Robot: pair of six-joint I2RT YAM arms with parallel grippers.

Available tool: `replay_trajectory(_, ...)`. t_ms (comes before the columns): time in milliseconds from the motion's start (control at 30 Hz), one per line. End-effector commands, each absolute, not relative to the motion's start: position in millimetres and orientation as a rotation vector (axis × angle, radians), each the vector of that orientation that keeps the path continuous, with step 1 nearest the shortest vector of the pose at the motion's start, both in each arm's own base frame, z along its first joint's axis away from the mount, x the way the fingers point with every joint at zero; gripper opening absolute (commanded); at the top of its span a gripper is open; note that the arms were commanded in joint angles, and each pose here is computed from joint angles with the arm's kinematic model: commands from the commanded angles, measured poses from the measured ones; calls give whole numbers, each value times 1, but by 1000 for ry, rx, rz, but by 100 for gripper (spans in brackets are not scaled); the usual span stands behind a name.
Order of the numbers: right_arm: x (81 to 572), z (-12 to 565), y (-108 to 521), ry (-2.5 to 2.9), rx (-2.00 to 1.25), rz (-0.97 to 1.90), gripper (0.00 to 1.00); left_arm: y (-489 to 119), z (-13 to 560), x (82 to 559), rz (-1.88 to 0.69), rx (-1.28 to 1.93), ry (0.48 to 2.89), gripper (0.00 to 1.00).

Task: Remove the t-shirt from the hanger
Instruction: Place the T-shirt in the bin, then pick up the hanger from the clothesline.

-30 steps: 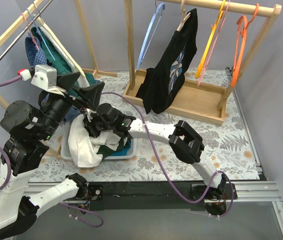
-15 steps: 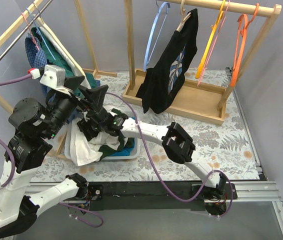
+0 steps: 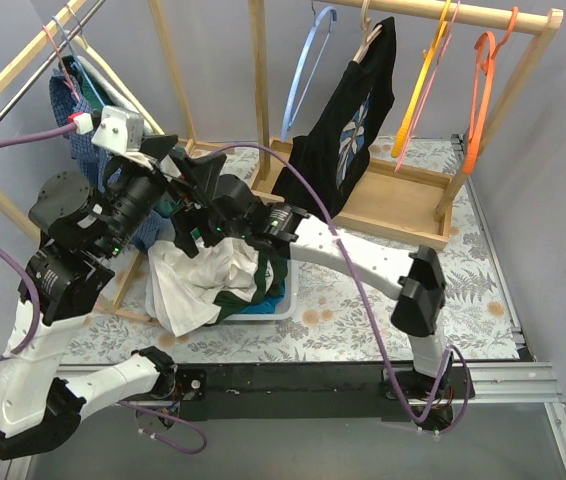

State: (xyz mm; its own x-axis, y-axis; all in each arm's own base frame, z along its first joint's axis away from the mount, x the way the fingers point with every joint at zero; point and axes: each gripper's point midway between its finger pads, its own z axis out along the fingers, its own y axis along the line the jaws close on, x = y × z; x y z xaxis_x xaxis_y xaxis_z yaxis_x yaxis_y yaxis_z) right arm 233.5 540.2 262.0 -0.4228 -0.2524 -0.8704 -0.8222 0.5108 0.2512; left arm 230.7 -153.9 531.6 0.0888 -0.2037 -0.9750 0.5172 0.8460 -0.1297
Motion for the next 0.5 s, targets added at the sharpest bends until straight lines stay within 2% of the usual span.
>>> replay_trajectory(0, 231, 288, 503, 1909, -802, 829, 93, -166, 541, 234, -570, 324, 1380, 98)
replay_trajectory(100, 218, 279, 470, 1929, -794, 789, 98, -183, 536, 239, -607, 386, 1405, 98)
replay_trajectory(233, 197, 263, 421, 1950, -773, 724, 98, -206, 533, 246, -661, 455, 1412, 98)
replay_trajectory(267, 192, 281, 406, 1910, -737, 748, 98, -210, 533, 248, -667, 464, 1408, 98)
replay_trajectory(300, 187, 259, 392, 1948, -735, 716, 98, -212, 540, 248, -679, 467, 1386, 98)
replay_trajectory(467, 170, 254, 336, 1980, -642, 676, 98, -240, 549, 261, -750, 511, 1338, 98)
